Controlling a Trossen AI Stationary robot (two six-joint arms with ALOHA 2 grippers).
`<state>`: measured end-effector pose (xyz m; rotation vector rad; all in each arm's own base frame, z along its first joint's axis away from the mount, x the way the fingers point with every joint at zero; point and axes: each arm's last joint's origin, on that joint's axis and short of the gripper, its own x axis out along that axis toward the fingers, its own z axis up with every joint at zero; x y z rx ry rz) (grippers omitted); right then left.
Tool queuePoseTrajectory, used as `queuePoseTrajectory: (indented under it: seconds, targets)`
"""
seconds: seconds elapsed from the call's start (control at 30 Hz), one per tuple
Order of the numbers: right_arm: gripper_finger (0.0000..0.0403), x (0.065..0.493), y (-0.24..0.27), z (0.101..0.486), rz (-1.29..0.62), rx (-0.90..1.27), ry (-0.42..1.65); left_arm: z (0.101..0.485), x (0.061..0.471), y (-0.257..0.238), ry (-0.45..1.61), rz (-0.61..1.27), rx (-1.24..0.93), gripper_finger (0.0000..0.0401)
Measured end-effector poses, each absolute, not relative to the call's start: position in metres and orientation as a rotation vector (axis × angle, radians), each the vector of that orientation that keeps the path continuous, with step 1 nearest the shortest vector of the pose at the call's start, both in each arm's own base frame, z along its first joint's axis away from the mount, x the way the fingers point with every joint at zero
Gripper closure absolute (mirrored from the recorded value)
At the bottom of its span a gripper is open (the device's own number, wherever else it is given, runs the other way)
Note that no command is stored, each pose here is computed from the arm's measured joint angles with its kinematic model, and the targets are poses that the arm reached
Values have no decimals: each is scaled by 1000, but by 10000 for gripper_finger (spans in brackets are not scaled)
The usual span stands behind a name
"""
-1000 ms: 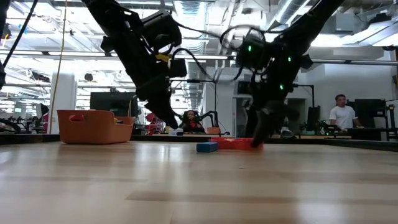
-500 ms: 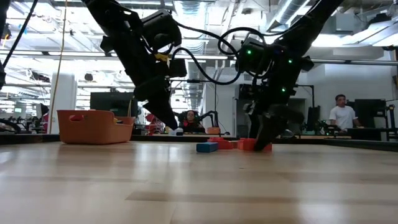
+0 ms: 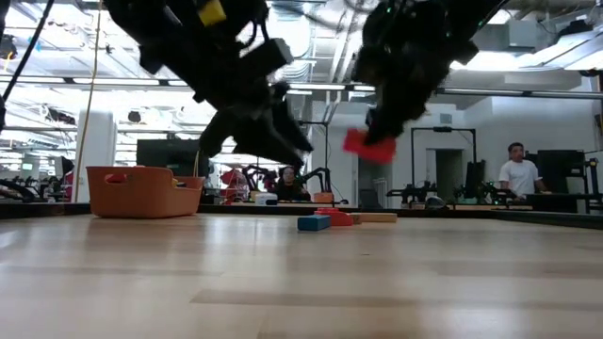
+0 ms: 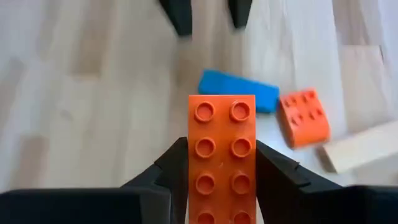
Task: Sort blocks by size
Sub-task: Put the large orange game piece into the orange bin
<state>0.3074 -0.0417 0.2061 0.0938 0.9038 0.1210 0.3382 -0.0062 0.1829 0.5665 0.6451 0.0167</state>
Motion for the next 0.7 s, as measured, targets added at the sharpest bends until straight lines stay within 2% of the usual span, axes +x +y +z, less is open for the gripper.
queuePoseTrajectory:
  seconds: [0.13,0.23,0.47,0.7]
  targets:
    - [234,307,-38,225,150,215,792,192,342,-27,560,84,758,189]
    - [222,311,-30,226,191,273,771,200,344,-37,492,112,868,189]
    - [235,318,-10,224,267,297,751,206,345,-48,427,88,986,189]
    - [223,321,-4,229,278,320,702,210,346,-57,346,-8,1095,189]
